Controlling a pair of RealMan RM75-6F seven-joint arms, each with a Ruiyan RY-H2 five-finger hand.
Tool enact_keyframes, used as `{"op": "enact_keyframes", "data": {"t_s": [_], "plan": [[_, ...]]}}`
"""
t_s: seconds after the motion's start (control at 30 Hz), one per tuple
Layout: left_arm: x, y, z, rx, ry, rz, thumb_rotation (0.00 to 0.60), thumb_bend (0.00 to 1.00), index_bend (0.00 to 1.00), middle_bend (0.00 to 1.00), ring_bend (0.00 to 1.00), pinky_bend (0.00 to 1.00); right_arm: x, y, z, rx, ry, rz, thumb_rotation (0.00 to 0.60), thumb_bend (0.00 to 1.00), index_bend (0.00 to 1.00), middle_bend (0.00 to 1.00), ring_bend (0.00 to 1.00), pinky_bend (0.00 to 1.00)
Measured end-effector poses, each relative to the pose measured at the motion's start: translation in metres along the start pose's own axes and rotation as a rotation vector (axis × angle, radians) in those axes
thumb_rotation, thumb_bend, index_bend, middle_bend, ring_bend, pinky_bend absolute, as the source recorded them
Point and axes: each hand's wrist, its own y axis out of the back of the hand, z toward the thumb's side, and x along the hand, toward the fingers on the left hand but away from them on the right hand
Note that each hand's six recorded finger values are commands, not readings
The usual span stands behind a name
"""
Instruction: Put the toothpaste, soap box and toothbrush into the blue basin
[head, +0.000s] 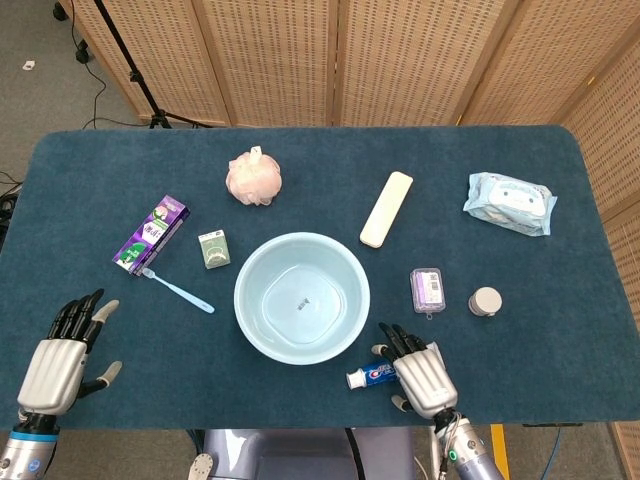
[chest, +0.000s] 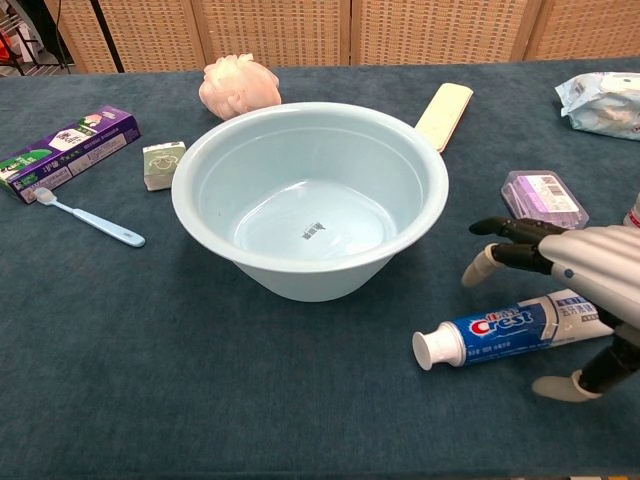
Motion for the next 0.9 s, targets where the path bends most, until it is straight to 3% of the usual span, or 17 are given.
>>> {"op": "enact_keyframes", "data": {"t_s": [0.43, 0.9], "plan": [[0.0, -0.001, 0.001, 0.001, -0.003, -0.006, 0.6, 0.24, 0.0, 0.0, 0.0, 0.08, -0.013, -0.007, 0.004, 0.002, -0.002, 0.009, 0.6, 0.19, 0.36, 0.08, 0.01, 0.19], [0.0, -0.001, 0.001, -0.002, -0.004, -0.005, 0.6, 0.24, 0.0, 0.0, 0.0, 0.08, -0.016, -0.003, 0.005, 0.02, -0.007, -0.049, 0.6, 0.23, 0.6, 0.37, 0.31, 0.44]]}}
